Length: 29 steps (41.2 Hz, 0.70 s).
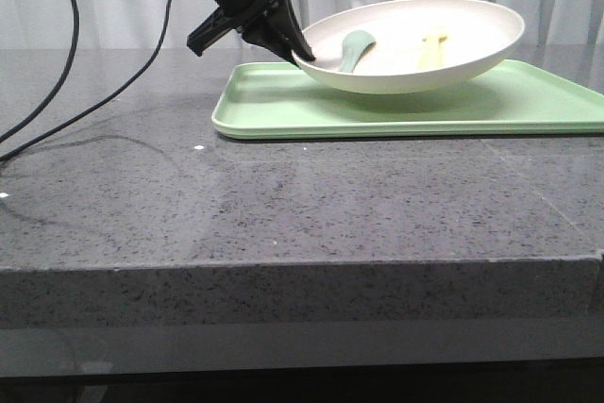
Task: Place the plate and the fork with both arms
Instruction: 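Lift the plate with the left gripper and lower it onto the green tray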
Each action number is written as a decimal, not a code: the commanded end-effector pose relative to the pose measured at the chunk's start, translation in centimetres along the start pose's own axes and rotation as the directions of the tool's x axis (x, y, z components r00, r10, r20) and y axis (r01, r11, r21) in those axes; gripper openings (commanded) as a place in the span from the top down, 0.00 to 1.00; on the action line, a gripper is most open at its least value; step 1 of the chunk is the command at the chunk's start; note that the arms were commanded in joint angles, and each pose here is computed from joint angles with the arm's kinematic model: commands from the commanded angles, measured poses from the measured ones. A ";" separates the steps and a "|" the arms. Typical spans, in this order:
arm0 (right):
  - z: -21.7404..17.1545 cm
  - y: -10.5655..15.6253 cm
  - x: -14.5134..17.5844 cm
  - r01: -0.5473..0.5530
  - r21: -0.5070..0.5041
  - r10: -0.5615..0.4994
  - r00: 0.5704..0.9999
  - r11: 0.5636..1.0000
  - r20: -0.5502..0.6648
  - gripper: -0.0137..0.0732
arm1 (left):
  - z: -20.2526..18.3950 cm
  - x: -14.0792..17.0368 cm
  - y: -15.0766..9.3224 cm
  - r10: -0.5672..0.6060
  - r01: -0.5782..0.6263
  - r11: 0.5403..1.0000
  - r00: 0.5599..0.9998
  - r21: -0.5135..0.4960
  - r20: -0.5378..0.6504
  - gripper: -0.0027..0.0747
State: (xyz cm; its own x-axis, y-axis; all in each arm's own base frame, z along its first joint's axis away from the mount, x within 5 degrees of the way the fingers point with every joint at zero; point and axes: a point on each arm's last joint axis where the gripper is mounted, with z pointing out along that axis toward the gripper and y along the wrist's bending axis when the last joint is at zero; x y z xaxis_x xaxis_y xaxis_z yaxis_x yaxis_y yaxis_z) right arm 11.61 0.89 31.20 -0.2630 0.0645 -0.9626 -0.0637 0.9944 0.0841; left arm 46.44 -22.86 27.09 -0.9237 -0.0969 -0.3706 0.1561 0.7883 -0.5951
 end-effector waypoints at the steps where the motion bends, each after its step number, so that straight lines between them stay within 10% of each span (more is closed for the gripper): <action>1: -0.3 0.1 -1.9 0.016 0.004 -0.017 0.994 1.000 0.108 0.23 | -4.2 -0.8 -3.1 -0.006 0.000 0.998 0.995 0.060 0.098 0.99; 15: -0.3 0.1 -1.9 0.016 0.004 -0.017 0.994 1.000 0.108 0.23 | -3.1 -0.3 -3.6 0.001 -0.006 0.998 0.997 0.060 0.081 0.97; 29: -0.3 0.1 -1.9 0.016 0.004 -0.017 0.994 1.000 0.108 0.23 | -3.2 -0.2 -4.3 0.032 -0.038 0.997 0.994 0.061 0.104 0.58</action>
State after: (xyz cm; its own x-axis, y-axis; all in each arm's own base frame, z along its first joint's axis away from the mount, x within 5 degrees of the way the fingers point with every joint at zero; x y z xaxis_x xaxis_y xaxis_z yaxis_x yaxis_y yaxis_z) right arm 11.61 0.89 31.20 -0.2630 0.0645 -0.9626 -0.0637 0.9944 0.0841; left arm 45.70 -24.20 26.88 -0.9279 -0.0820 -0.3638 0.1516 0.8084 -0.5688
